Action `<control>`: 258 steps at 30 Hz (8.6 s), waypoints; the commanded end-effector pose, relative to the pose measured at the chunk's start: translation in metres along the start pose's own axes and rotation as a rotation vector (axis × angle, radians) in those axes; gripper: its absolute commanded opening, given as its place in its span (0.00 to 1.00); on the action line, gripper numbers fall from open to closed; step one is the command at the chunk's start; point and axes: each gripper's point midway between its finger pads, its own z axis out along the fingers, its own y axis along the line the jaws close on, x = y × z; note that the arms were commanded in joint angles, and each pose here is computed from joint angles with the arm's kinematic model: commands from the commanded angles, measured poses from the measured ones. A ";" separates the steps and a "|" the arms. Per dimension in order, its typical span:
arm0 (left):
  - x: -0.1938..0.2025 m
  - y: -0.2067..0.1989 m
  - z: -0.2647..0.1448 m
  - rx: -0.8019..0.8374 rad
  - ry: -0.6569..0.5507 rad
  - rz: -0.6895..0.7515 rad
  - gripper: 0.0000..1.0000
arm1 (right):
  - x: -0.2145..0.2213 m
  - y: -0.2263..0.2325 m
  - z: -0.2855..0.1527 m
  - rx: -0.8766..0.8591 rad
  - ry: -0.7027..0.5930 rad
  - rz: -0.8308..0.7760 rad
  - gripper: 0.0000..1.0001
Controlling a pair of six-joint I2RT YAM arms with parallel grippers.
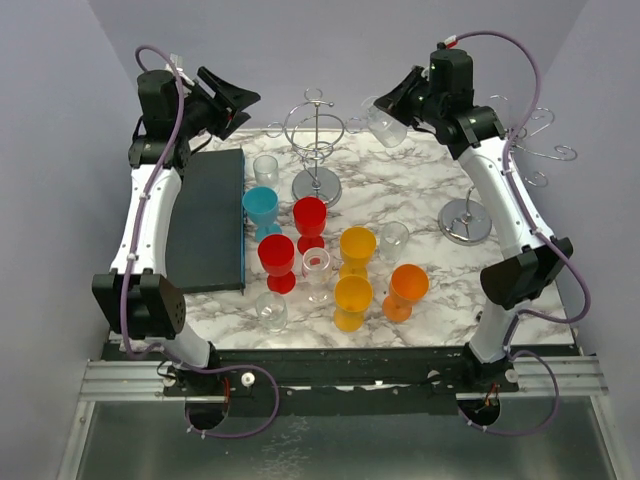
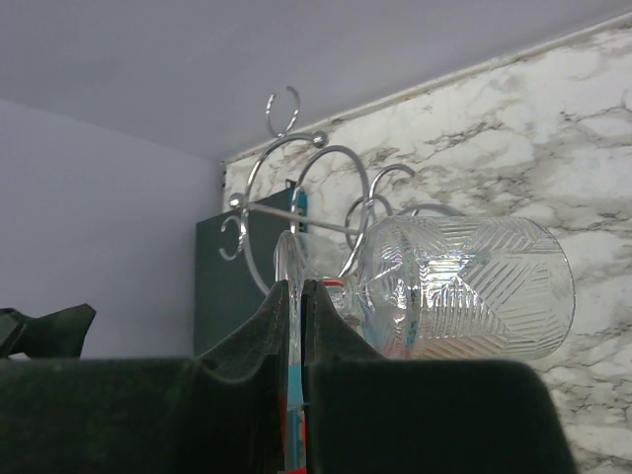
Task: Take the wine glass off the wine glass rack
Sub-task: Pick up the wine glass from the wine rack, then place the wine glass at the center of the board, then reset both arms
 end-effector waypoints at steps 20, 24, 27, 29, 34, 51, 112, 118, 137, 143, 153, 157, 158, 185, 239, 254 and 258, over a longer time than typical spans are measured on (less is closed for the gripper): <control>0.131 -0.119 -0.034 0.608 0.064 0.046 0.76 | -0.022 0.154 -0.130 -0.731 0.197 0.456 0.01; 0.135 -0.113 -0.033 0.619 0.062 0.030 0.76 | -0.025 0.157 -0.134 -0.752 0.200 0.493 0.00; 0.137 -0.109 -0.032 0.621 0.061 0.034 0.76 | -0.029 0.160 -0.138 -0.766 0.197 0.513 0.01; 0.137 -0.109 -0.032 0.626 0.061 0.035 0.76 | -0.031 0.163 -0.142 -0.789 0.200 0.517 0.01; 0.135 -0.113 -0.028 0.649 0.062 0.031 0.76 | -0.031 0.166 -0.144 -0.807 0.220 0.531 0.01; 0.130 -0.152 -0.042 0.928 0.056 -0.013 0.71 | -0.023 0.167 -0.145 -0.875 0.299 0.646 0.01; 0.220 -0.058 -0.154 0.048 0.394 0.391 0.00 | -0.006 0.028 -0.157 -0.198 -0.094 -0.049 1.00; 0.251 -0.040 -0.183 0.015 0.526 0.424 0.00 | 0.000 0.022 -0.147 -0.177 -0.064 -0.078 1.00; 0.323 0.023 -0.206 -0.172 0.761 0.569 0.00 | 0.003 0.007 -0.146 -0.122 -0.073 -0.094 1.00; 0.350 0.037 -0.198 -0.257 0.768 0.668 0.00 | 0.003 0.003 -0.145 -0.102 -0.076 -0.099 1.00; 0.387 0.070 -0.179 -0.377 0.774 0.790 0.00 | 0.003 0.000 -0.147 -0.094 -0.080 -0.106 1.00; 0.404 0.084 -0.175 -0.396 0.795 0.804 0.00 | 0.005 -0.001 -0.147 -0.094 -0.079 -0.106 1.00; 0.408 0.088 -0.174 -0.403 0.797 0.804 0.00 | 0.005 -0.002 -0.146 -0.091 -0.077 -0.106 1.00; 0.441 0.147 -0.166 -0.521 0.790 0.882 0.00 | 0.012 -0.006 -0.143 -0.090 -0.066 -0.100 1.00; 0.359 0.038 -0.186 -0.350 0.622 0.909 0.41 | 0.005 0.006 -0.149 -0.124 -0.078 -0.088 1.00; 0.228 -0.063 -0.101 -0.192 0.234 0.777 0.85 | -0.028 0.024 -0.164 -0.131 -0.159 -0.126 1.00; 0.191 -0.084 -0.085 -0.156 0.142 0.729 0.99 | -0.039 0.037 -0.177 -0.167 -0.192 -0.138 1.00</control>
